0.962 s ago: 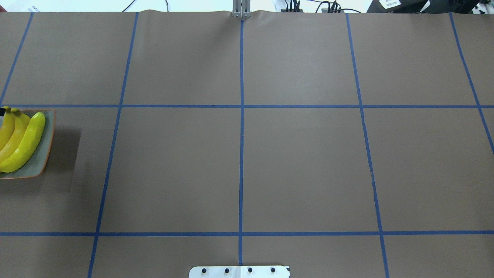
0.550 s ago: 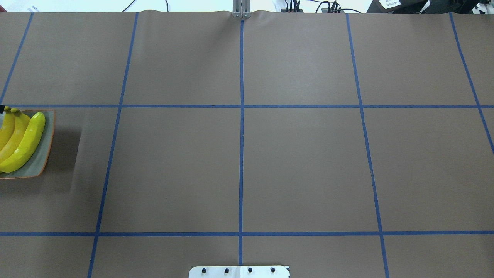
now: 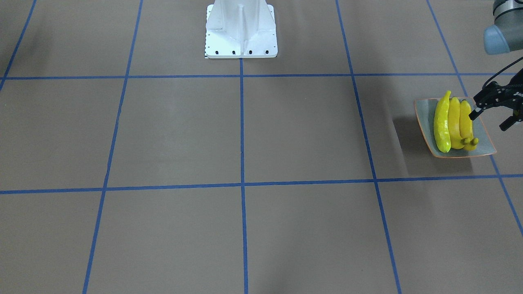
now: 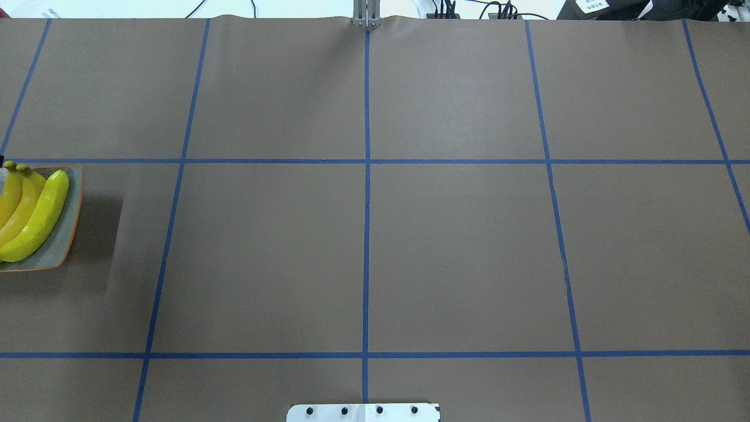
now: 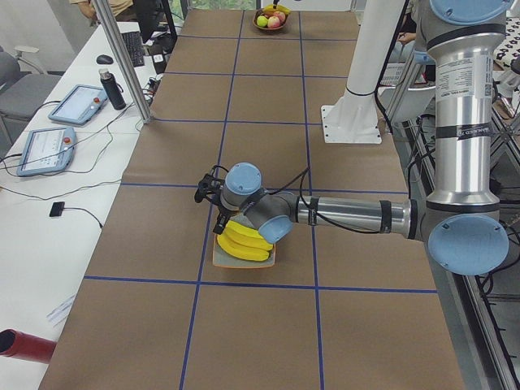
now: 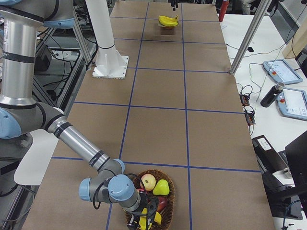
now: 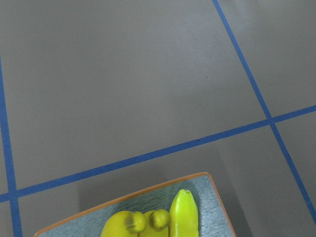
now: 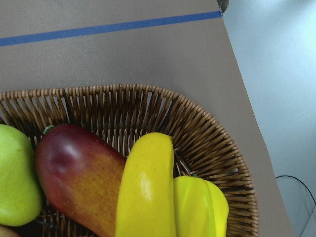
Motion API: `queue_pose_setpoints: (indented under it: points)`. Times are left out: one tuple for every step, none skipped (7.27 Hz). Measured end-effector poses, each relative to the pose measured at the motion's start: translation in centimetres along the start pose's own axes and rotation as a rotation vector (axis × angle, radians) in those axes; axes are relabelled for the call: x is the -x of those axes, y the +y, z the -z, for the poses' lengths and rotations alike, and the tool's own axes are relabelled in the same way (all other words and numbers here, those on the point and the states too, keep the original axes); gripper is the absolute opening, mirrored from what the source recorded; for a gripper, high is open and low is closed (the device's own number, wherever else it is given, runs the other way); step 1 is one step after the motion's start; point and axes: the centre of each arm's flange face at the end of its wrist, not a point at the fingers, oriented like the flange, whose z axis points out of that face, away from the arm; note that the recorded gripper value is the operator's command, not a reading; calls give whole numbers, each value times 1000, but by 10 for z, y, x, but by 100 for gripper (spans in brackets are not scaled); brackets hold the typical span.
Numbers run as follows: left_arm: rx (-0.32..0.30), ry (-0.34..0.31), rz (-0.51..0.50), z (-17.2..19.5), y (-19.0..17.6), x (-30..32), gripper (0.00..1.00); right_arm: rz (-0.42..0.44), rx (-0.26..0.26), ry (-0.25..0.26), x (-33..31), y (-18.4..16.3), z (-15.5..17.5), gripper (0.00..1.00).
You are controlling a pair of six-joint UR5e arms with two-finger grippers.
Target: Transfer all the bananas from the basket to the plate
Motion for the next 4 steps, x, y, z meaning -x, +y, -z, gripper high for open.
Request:
queue_pose_setpoints:
  points:
    - [-2,1,-2,1,0,-1,100,-3,2,0,-1,2,-1,84]
    - [-5,0,-3,3,-1,-1,100,-6,5,1,-2,3,-2,73]
    - [-11,-1,-5,5,-2,-1,100,-6,8,1,-2,5,-3,37]
    - [-16,-2,-6,7,-3,-1,100,-2,11,0,-1,5,-3,20]
